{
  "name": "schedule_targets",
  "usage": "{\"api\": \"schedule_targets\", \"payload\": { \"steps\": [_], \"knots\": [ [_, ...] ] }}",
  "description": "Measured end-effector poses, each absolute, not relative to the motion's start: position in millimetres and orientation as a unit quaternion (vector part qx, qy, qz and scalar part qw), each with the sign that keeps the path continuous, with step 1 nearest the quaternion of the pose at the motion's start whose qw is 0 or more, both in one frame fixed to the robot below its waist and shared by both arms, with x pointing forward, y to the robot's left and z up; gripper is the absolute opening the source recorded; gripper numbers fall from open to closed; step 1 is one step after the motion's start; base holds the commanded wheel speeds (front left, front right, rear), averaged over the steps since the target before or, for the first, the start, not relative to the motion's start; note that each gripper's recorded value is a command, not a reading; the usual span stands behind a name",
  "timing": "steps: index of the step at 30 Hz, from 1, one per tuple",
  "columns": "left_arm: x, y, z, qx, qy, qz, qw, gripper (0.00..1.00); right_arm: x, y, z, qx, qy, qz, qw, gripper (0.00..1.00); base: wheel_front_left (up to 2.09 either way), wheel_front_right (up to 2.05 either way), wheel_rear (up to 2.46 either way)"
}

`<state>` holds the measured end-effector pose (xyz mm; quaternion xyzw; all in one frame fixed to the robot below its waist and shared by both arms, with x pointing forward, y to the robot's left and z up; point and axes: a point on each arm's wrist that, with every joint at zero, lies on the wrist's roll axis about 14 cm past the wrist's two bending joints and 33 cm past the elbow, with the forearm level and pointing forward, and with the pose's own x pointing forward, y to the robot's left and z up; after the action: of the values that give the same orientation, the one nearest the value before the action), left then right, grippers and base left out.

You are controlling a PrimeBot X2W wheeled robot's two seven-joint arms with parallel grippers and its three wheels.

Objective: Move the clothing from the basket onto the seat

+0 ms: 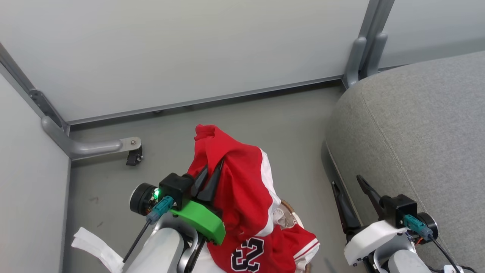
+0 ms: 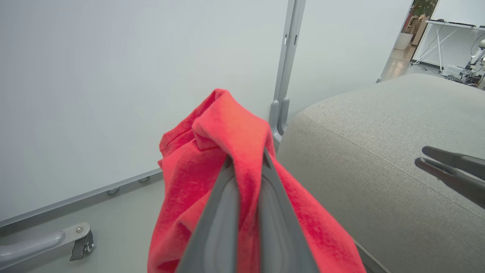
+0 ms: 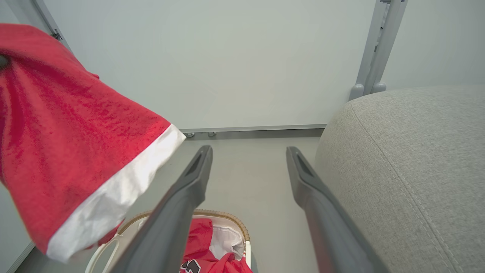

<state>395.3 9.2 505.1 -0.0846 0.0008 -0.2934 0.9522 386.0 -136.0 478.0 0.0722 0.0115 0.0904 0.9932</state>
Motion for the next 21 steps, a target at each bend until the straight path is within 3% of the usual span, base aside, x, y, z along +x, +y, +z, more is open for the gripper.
{"api": "schedule_targets", "payload": {
  "steps": [10,21],
  "knots": [
    [389,9,566,-0.077,-0.088,-0.296,0.948,0.00,364,-117,480,0.070,0.011,0.120,0.990,1.00,0.00,0.00,0.00],
    [387,11,569,-0.077,-0.094,-0.294,0.948,0.00,344,-23,507,0.063,-0.022,0.268,0.961,1.00,0.00,0.00,0.00]
  ]
}}
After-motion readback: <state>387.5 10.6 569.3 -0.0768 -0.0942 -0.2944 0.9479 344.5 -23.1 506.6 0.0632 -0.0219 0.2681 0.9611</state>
